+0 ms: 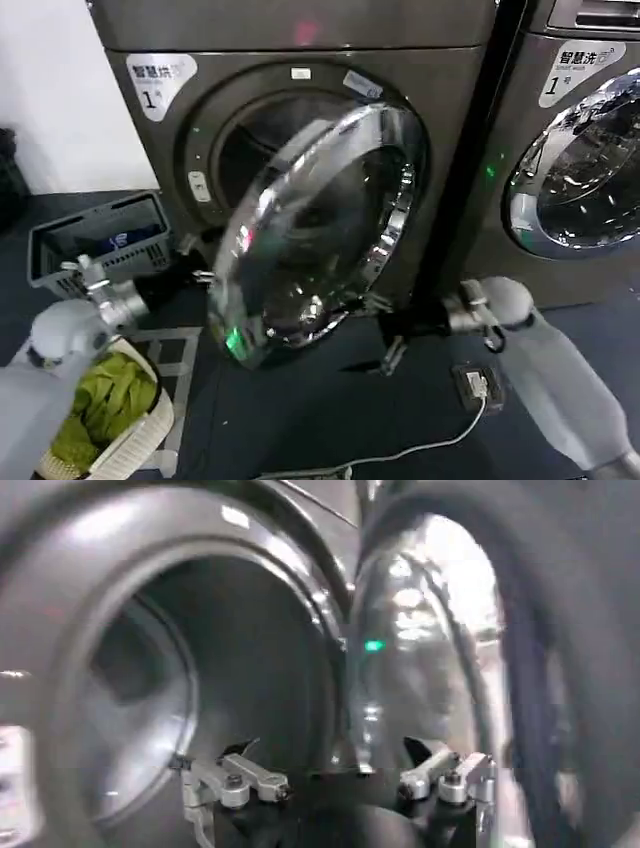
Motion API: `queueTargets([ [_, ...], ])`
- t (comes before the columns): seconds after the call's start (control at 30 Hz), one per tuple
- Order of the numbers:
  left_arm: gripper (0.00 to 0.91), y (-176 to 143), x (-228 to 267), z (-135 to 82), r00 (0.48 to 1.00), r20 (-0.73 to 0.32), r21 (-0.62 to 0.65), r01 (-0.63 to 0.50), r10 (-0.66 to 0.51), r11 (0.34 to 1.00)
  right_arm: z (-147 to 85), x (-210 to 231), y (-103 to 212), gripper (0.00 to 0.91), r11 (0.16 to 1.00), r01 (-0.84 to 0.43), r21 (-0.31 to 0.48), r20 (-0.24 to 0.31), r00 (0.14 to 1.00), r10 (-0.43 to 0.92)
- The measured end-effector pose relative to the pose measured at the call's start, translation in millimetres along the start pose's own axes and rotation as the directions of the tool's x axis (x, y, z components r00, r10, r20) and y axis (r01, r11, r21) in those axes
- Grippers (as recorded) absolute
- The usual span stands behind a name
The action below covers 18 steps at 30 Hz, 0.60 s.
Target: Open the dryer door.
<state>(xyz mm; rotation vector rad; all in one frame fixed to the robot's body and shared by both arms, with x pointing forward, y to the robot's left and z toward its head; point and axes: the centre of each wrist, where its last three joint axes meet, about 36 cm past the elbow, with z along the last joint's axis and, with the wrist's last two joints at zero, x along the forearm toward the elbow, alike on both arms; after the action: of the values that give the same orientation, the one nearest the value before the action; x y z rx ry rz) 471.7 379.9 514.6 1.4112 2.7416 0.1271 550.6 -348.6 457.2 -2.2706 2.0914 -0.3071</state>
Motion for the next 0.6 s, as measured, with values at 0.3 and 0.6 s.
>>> queueTargets([
  [0.3, 0.907, -10, -28, 5, 0.993, -0.003, 0.0, -0.121, 0.121, 0.993, 10, 97, 42, 0.907, 0.973, -0.226, -0.036, -0.085, 0.971, 0.222],
  [0.6, 0.907, -33, -65, 8, 0.974, 0.025, -0.013, -0.226, 0.227, 0.974, 13, 199, 106, 0.907, 0.798, -0.603, -0.012, -0.125, 0.793, 0.597],
])
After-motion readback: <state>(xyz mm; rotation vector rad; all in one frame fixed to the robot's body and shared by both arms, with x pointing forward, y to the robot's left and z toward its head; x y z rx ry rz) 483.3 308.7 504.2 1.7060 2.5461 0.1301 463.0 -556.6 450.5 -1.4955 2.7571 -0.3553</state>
